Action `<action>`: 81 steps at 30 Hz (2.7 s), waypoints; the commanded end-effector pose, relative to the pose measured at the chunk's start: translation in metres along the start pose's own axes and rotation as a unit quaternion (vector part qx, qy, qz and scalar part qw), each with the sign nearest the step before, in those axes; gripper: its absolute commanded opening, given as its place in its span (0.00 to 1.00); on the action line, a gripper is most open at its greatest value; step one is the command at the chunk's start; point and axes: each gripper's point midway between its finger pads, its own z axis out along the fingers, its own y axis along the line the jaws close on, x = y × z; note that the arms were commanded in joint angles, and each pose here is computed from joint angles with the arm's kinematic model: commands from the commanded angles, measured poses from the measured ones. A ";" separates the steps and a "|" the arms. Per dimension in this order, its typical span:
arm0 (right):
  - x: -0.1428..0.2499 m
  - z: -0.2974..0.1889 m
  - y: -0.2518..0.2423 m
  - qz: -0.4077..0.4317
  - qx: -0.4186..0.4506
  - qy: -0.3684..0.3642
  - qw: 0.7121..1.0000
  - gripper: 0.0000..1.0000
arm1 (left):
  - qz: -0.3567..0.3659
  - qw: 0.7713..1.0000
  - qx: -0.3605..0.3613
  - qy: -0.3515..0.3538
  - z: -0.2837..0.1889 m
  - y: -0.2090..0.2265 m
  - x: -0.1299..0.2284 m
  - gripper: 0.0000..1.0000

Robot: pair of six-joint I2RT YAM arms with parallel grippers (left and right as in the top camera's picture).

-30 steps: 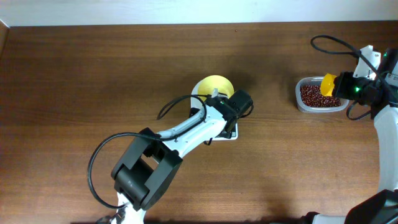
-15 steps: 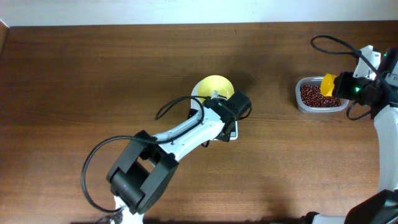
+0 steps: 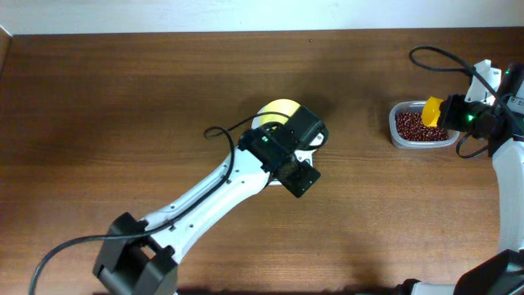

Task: Scoop item into bowl and weigh 50g on scale
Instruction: 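Pull the left gripper back from the scale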

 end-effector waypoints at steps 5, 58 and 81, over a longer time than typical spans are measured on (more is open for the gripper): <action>-0.010 -0.003 0.002 -0.010 -0.005 -0.013 1.000 0.04 | -0.009 0.997 0.057 -0.059 -0.046 0.033 0.000 0.99; -0.007 -0.003 0.002 -0.007 -0.005 -0.009 1.000 0.04 | 0.026 0.978 0.074 -0.194 -0.085 0.065 0.060 0.99; 0.014 -0.003 -0.002 0.006 0.006 0.035 0.999 0.04 | 0.034 0.973 0.063 -0.221 -0.090 0.070 0.048 0.99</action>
